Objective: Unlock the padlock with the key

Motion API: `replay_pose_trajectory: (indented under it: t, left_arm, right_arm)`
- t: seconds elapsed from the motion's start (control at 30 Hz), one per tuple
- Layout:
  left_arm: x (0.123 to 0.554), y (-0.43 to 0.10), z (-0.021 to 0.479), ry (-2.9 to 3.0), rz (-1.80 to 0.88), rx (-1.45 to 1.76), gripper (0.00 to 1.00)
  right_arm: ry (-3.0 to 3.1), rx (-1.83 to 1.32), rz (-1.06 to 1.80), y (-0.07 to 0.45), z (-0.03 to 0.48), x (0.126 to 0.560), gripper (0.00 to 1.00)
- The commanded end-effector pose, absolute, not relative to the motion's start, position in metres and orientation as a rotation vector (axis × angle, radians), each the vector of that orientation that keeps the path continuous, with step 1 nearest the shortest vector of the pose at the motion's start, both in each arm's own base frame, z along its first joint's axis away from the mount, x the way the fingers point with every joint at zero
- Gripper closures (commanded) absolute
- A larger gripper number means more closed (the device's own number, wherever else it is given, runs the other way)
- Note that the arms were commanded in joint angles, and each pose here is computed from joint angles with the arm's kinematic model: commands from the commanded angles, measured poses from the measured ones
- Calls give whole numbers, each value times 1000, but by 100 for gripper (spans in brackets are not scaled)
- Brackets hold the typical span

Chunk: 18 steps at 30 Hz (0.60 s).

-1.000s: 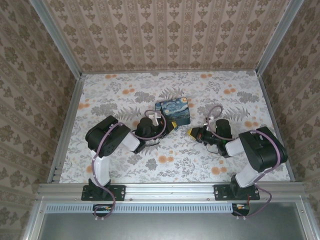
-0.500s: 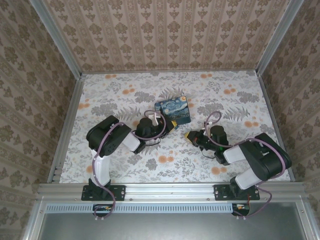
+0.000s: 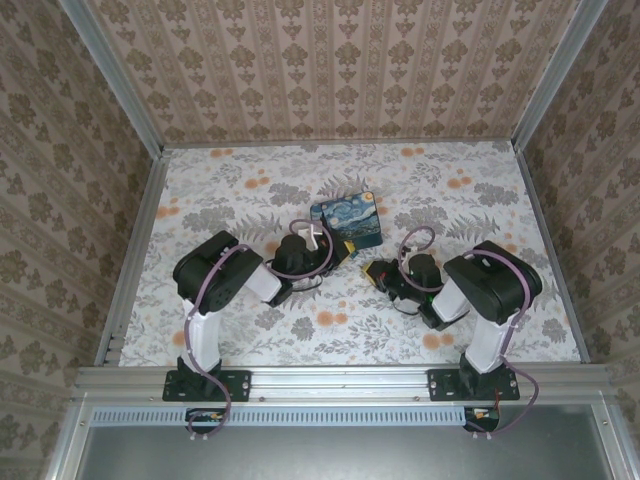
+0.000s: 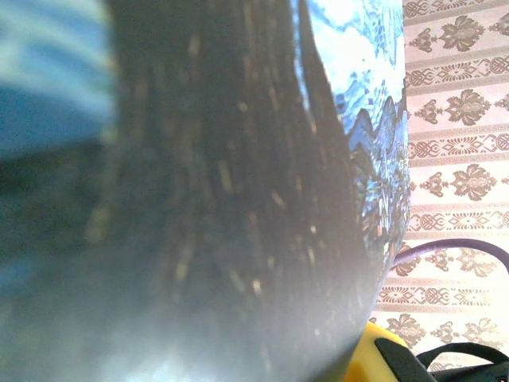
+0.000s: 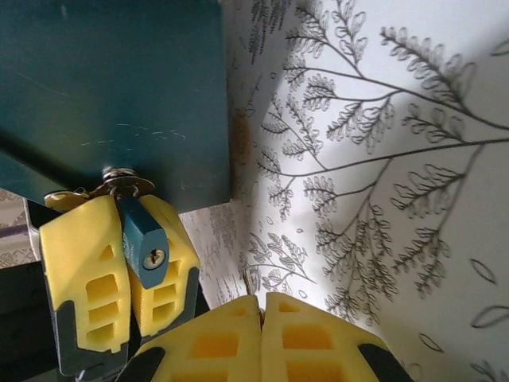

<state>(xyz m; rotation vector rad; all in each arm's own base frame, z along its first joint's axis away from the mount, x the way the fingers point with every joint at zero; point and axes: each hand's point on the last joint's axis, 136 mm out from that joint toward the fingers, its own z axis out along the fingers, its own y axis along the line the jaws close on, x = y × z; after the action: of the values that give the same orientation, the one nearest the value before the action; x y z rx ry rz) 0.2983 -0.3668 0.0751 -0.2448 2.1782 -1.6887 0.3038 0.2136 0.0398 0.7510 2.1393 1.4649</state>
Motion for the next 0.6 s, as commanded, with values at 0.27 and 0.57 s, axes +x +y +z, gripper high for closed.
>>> replay_pose_trajectory:
  t: [0.27, 0.57]
  left_arm:
    - [295, -366, 58, 2256, -1652, -288, 100]
    - [294, -365, 56, 2264, -1644, -284, 100]
  right_arm:
    - [2037, 715, 1500, 218, 65, 317, 100]
    - [2024, 701, 1506, 219, 73, 318, 100]
